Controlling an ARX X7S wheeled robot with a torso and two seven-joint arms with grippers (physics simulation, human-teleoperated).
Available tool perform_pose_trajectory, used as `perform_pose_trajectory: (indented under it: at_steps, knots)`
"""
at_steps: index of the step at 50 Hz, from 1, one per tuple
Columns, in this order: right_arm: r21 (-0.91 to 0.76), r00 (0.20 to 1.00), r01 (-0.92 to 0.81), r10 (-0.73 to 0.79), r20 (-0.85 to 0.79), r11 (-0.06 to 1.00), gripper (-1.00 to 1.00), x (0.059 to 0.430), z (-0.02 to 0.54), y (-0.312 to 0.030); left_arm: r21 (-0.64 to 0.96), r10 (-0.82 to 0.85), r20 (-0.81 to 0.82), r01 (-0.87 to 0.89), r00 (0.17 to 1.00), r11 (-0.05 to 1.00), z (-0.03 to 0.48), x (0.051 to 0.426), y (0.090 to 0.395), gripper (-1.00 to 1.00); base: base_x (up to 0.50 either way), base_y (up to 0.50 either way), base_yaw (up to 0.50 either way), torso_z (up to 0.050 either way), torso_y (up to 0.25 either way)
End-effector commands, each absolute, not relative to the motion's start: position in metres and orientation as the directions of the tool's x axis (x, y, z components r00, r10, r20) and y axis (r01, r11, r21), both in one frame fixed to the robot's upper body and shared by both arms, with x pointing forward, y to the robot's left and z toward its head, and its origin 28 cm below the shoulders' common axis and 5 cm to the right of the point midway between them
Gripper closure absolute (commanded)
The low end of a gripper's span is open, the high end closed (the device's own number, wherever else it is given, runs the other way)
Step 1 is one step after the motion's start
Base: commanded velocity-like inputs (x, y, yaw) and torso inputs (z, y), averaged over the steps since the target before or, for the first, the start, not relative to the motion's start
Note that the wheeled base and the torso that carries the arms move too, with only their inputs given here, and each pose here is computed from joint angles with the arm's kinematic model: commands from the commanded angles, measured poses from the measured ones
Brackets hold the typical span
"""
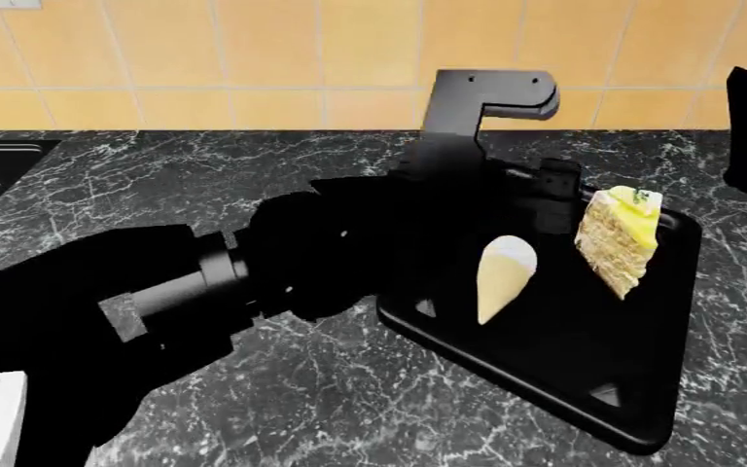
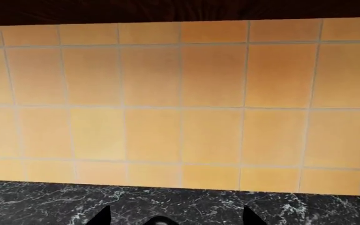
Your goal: Move the dessert items from the plate to the tray.
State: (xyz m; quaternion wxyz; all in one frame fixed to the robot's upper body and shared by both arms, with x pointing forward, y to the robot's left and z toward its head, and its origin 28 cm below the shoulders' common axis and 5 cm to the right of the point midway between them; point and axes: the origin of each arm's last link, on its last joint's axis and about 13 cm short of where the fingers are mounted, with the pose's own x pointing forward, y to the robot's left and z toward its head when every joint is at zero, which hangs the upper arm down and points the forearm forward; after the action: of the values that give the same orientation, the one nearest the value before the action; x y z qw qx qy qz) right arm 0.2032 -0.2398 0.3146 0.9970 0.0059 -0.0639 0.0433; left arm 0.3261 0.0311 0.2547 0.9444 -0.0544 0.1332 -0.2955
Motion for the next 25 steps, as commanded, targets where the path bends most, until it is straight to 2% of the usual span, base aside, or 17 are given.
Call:
perform_pose_trajectory:
  at_steps: [1, 7, 10, 18, 25]
  knots:
    - [0.004, 0.985, -0.095, 0.093, 0.143, 0.996, -1.00, 0.196, 0.318, -0.235, -0.123, -0.464, -0.001, 0.460, 0.886, 0.879, 0.307, 0.326, 0.066, -1.00, 0.00, 0.00, 0.00, 0.000, 0.000]
    - [0.029, 0.974, -0.110, 0.101, 0.204, 0.994, -1.00, 0.164, 0.311, -0.216, -0.279, -0.379, 0.084, 0.387, 0.922, 0.879, 0.288, 0.276, 0.138, -1.00, 0.00, 0.00, 0.00, 0.000, 0.000]
    - [0.036, 0.958, -0.158, 0.145, 0.246, 0.987, -1.00, 0.151, 0.307, -0.199, -0.335, -0.393, 0.114, 0.407, 0.913, 0.849, 0.285, 0.239, 0.158, -1.00, 0.00, 0.00, 0.00, 0.000, 0.000]
    - [0.037, 0.914, -0.256, 0.229, 0.335, 0.966, -1.00, 0.130, 0.286, -0.167, -0.334, -0.404, 0.191, 0.446, 0.895, 0.831, 0.270, 0.187, 0.176, -1.00, 0.00, 0.00, 0.00, 0.000, 0.000]
    - [0.060, 0.910, -0.256, 0.220, 0.351, 0.965, -1.00, 0.137, 0.271, -0.160, -0.341, -0.400, 0.214, 0.452, 0.891, 0.824, 0.269, 0.179, 0.183, -1.00, 0.00, 0.00, 0.00, 0.000, 0.000]
